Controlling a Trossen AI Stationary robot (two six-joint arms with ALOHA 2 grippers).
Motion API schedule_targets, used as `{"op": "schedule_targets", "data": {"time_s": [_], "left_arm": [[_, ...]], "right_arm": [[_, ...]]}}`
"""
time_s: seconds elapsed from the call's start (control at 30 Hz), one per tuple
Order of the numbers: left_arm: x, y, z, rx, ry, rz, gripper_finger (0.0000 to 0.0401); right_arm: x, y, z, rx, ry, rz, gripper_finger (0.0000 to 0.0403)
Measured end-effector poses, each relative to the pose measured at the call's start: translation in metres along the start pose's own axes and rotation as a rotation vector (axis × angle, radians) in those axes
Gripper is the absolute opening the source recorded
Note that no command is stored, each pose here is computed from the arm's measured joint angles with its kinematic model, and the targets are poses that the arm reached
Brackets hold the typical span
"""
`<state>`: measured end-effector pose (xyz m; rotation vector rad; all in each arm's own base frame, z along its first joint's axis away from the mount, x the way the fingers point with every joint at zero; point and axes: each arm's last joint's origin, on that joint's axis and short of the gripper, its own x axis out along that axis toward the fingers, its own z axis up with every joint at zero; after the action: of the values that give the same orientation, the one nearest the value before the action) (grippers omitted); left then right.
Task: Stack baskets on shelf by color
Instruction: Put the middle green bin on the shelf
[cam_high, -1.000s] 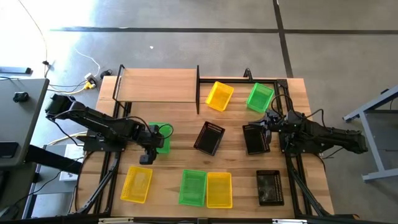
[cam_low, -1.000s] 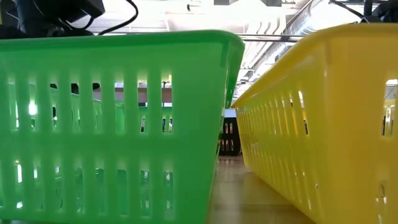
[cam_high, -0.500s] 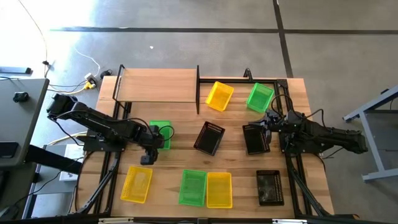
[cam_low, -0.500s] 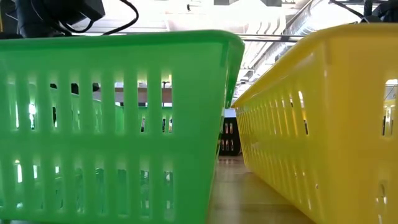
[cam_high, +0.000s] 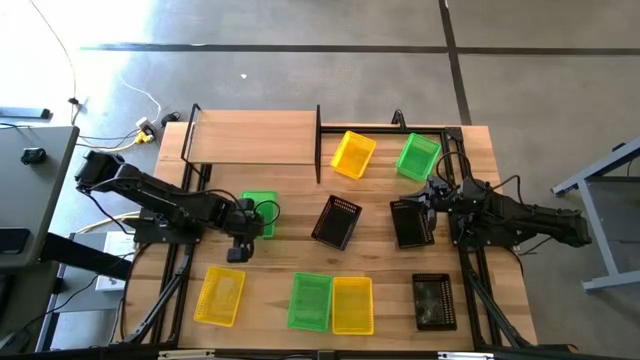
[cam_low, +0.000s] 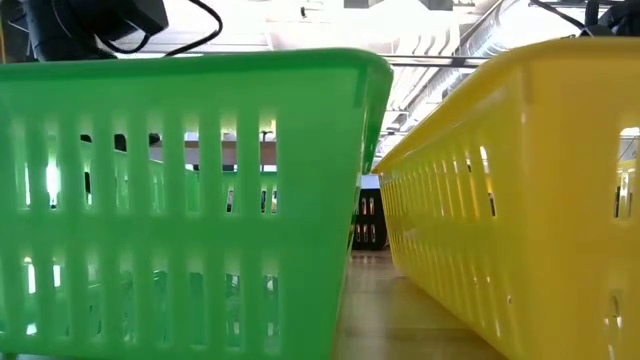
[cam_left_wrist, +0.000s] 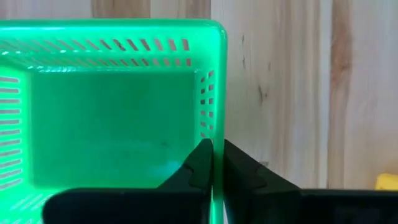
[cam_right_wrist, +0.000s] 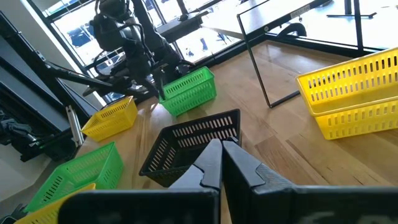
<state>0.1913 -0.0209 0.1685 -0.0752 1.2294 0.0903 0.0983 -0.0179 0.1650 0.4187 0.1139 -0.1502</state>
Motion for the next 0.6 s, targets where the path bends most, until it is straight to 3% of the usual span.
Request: {"op": "schedule_targets", "data": {"time_s": [0.2,0.6], "left_arm": [[-0.016,0.000,0.002,-0.016,-0.066,-0.027,0.0005],[-0.096,0.003,0.025,0.034,-0.245,0.030,0.0003]], "right_arm": [[0.000,0.000,0.000,0.000,0.001,0.001,0.0000],[0.000,0.000,0.000,0.000,0.000,0.000,0.0000]]}}
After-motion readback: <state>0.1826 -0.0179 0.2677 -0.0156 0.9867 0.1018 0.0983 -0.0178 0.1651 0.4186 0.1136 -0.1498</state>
